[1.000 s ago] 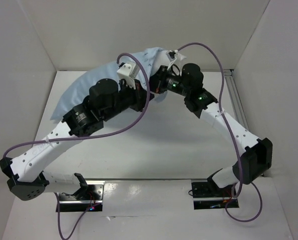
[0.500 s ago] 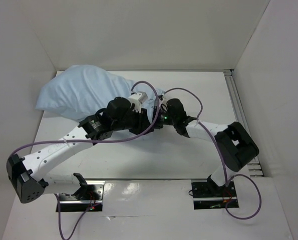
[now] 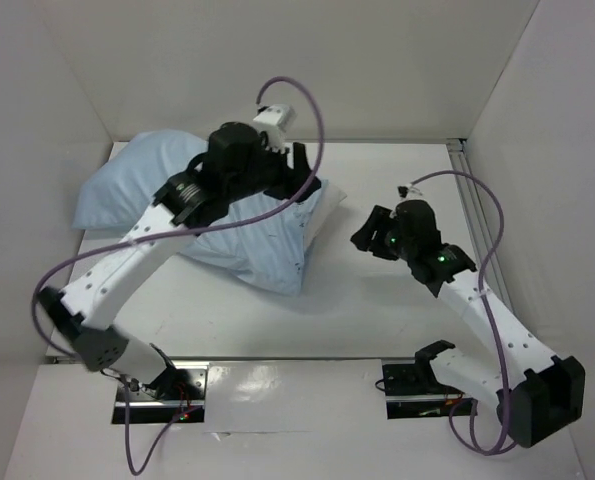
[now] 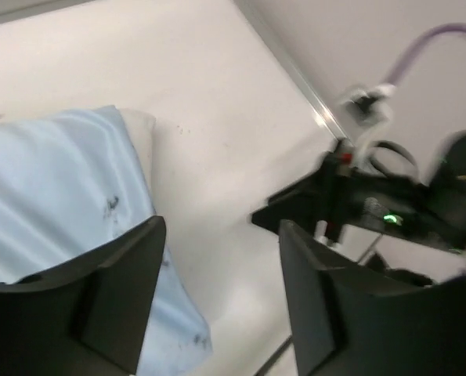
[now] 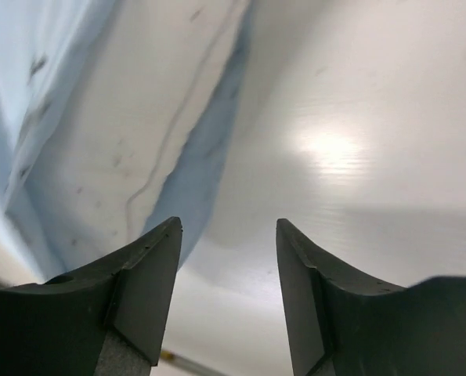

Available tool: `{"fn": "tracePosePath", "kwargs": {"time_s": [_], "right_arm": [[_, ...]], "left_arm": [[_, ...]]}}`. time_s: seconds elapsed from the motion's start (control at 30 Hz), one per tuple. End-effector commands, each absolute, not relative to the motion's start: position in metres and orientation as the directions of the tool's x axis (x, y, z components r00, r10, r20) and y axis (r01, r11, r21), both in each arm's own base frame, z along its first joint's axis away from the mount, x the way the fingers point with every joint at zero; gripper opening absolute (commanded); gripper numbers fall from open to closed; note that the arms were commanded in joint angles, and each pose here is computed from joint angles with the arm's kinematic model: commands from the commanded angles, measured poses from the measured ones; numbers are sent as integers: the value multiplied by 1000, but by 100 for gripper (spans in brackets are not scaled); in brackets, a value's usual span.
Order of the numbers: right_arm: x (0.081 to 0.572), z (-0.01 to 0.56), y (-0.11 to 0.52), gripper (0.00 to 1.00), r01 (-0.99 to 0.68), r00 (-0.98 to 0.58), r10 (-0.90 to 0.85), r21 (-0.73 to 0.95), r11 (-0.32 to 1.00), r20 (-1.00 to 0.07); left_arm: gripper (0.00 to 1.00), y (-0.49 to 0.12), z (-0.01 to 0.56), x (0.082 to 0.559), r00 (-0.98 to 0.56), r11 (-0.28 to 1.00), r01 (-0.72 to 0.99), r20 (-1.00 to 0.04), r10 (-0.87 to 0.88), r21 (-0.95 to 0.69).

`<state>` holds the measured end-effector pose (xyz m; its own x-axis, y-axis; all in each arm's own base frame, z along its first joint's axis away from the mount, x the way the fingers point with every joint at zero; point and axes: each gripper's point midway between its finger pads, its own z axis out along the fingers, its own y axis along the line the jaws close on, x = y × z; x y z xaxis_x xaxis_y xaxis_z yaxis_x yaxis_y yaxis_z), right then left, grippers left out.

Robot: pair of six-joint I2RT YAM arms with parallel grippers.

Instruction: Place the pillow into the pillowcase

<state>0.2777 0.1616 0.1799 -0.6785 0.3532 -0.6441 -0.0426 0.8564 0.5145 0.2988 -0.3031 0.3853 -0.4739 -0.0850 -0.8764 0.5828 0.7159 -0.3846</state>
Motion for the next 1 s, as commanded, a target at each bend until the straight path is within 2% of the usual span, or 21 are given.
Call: {"fn": "tracePosePath", "kwargs": {"time_s": [0.0,0.03,0.07,0.1,0.13,0.17,0.2,0.23,0.43,0.63,0.77,0.8,0.87,0.9,0.93,0.97], "right_arm": [[283,176,116,58,88,-653,382,435,896,-654],[290,179,116,56,87,-651,396,455,886,-647],[291,177,123,56,75,-676,418,507,859,-608],[308,180,121,56,86,-660,466,558,826,-589],[311,176,125,61,74,-671,482,596,799,-563],[310,179,139,67,21,-707,482,666,745,-518],[315,174,143,76,35,-724,509,711,703,-467],[326,180,144,78,2,-707,527,744,668,-471],[332,155,164,78,1,-790,503,819,574,-351],[333,142,173,78,-14,-815,478,836,548,-328],[337,138,182,78,-14,-822,486,864,504,-297],[339,137,182,78,-13,-820,491,867,499,-294],[341,132,187,76,6,-826,495,874,485,-270],[347,136,188,74,-16,-816,503,880,474,-286],[348,136,193,73,-22,-817,502,885,464,-283],[352,133,194,72,-2,-816,516,894,448,-261]], "left_arm": [[74,-320,353,345,-507,795,535,-861,29,-288],[80,-338,316,365,-554,819,515,-828,91,-255],[83,-345,307,375,-558,836,502,-822,118,-221],[86,-347,322,383,-516,866,481,-844,149,-141],[88,-351,314,391,-511,884,459,-840,183,-87],[92,-354,274,411,-533,919,394,-808,250,24],[92,-361,270,410,-513,910,405,-802,306,89],[93,-361,275,414,-495,915,380,-807,322,132],[92,-339,247,420,-469,906,206,-775,423,369],[83,-320,245,422,-455,882,108,-766,454,458],[78,-320,224,425,-469,854,108,-732,495,509],[74,-321,219,426,-473,850,111,-724,501,515],[51,-323,219,428,-473,850,111,-725,500,515],[35,-326,220,429,-471,854,117,-728,498,508],[3,-329,223,428,-471,863,127,-736,486,489],[0,-337,228,424,-475,887,163,-753,455,432]]}}
